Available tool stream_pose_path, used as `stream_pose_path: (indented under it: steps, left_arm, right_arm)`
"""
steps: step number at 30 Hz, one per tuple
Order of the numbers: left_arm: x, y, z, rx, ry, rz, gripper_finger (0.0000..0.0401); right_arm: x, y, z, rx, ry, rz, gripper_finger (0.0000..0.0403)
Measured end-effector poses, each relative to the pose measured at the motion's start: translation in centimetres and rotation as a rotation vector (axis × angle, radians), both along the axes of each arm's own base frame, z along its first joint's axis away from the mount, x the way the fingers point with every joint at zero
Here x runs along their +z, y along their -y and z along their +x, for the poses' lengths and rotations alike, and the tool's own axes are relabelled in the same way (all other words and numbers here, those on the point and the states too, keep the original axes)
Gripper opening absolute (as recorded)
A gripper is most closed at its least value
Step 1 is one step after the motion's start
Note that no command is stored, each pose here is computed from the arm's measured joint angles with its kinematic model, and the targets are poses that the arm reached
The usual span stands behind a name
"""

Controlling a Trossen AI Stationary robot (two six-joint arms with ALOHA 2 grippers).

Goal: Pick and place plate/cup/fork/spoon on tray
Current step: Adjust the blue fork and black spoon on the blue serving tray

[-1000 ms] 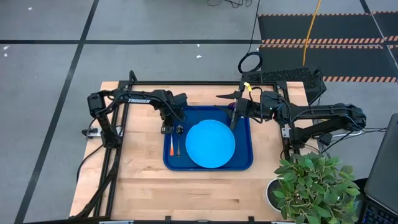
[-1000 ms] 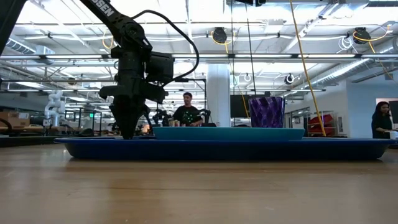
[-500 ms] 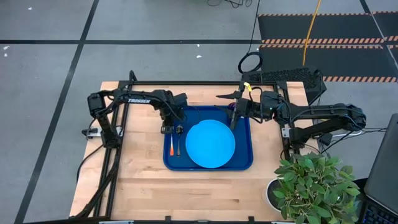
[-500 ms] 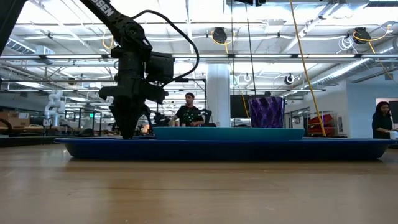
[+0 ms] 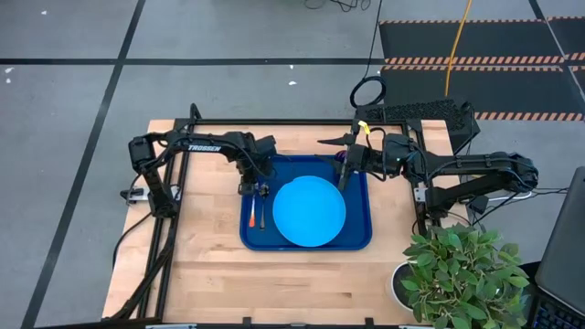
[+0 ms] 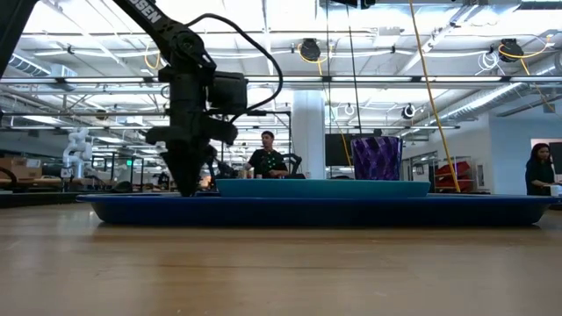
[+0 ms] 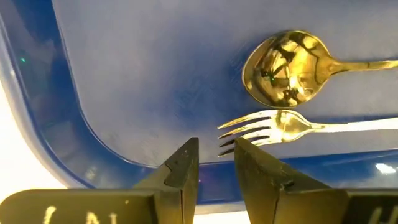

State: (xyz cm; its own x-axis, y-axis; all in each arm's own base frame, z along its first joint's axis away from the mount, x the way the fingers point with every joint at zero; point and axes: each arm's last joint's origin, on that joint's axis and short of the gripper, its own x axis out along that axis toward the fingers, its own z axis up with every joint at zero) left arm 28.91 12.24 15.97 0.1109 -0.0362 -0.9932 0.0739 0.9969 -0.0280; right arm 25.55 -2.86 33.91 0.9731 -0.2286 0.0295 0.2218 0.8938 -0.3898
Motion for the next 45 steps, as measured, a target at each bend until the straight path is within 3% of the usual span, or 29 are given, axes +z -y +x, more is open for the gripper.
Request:
stream_pose_path:
  steps: [13,45]
  left_arm:
    - [0.1,0.4,-0.1,0.015,-0.011,-0.068,0.0104]
    - [0.1,1.0,-0.2,-0.007,-0.048,-0.069,0.0104]
  right_arm:
    - [0.0,0.0,0.0,0.0,0.0,0.0,0.0157]
    - [0.0,0.0,0.0,0.0,0.0,0.0,0.0157]
